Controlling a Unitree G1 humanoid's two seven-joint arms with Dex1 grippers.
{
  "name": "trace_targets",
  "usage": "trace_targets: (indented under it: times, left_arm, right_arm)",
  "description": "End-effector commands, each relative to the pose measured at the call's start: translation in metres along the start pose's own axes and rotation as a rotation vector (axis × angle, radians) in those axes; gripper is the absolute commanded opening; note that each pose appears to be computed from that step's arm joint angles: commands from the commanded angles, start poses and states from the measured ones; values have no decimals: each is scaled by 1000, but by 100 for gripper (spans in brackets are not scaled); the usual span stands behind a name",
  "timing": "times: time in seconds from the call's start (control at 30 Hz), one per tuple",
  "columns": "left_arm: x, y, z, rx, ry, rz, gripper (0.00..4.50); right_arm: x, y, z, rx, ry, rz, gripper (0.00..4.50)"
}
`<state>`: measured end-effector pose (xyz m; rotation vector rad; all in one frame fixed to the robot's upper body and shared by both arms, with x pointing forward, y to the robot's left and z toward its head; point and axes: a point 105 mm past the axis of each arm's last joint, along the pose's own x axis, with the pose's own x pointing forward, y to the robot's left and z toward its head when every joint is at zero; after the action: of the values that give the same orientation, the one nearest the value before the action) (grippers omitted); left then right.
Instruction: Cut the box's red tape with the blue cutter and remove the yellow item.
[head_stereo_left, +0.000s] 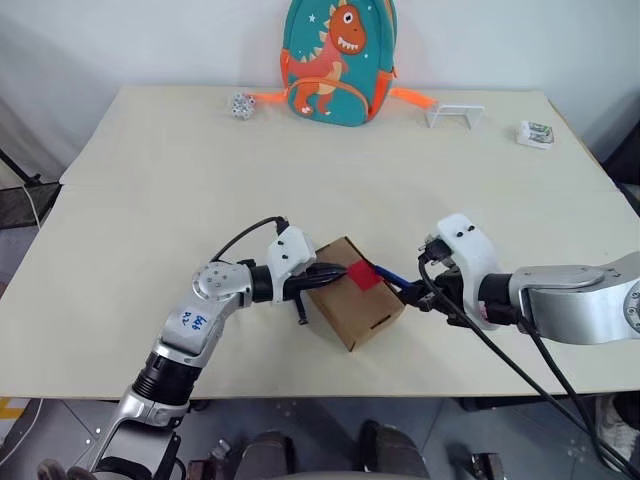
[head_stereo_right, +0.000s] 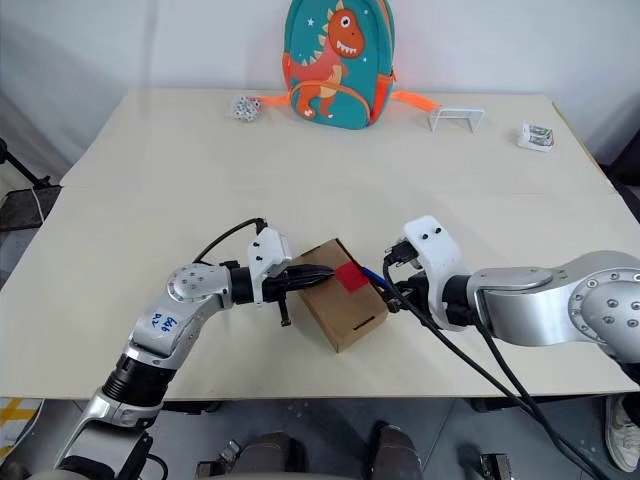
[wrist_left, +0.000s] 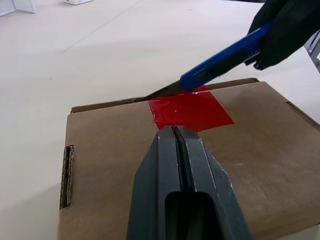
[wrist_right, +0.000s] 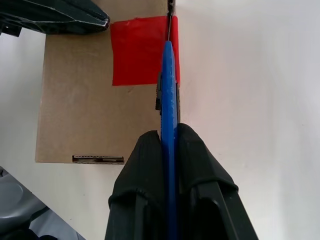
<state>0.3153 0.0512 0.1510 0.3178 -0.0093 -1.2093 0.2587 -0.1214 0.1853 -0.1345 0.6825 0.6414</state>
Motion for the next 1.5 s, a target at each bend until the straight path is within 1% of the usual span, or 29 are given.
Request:
trace_targets:
  times: [0.03,0.23,0.87,1.07,1.27,1.37,1.43,1.5]
  left_arm:
    - [2,-9,-18,-37,58,-17,0]
    - [1,-10,-21,-41,64,-15,0]
    - [6,-10,-18,-48,63,-24,0]
    - [5,-9,-17,-45,62,-25,0]
    - [3,-7,-18,-35,65,-22,0]
    - [0,-6,-19,-28,71,-23,0]
    - [-2,-4,-19,-19,75,-23,0]
    - [-4,-1,-19,-10,79,-24,0]
  right_arm:
    - [-4,5,-4,-14,22,39,8]
    - [-14,2,-8,-32,50,48,8]
    - [-33,4,-17,-45,21,30,8]
    - [-41,-3,-2,-55,-28,-6,8]
    - [-46,0,17,-65,-112,22,8]
    - [-51,0,21,-79,-120,36,8]
    - [-58,-7,27,-105,-134,-7,8]
    - [-62,-23,36,-119,-210,-75,8]
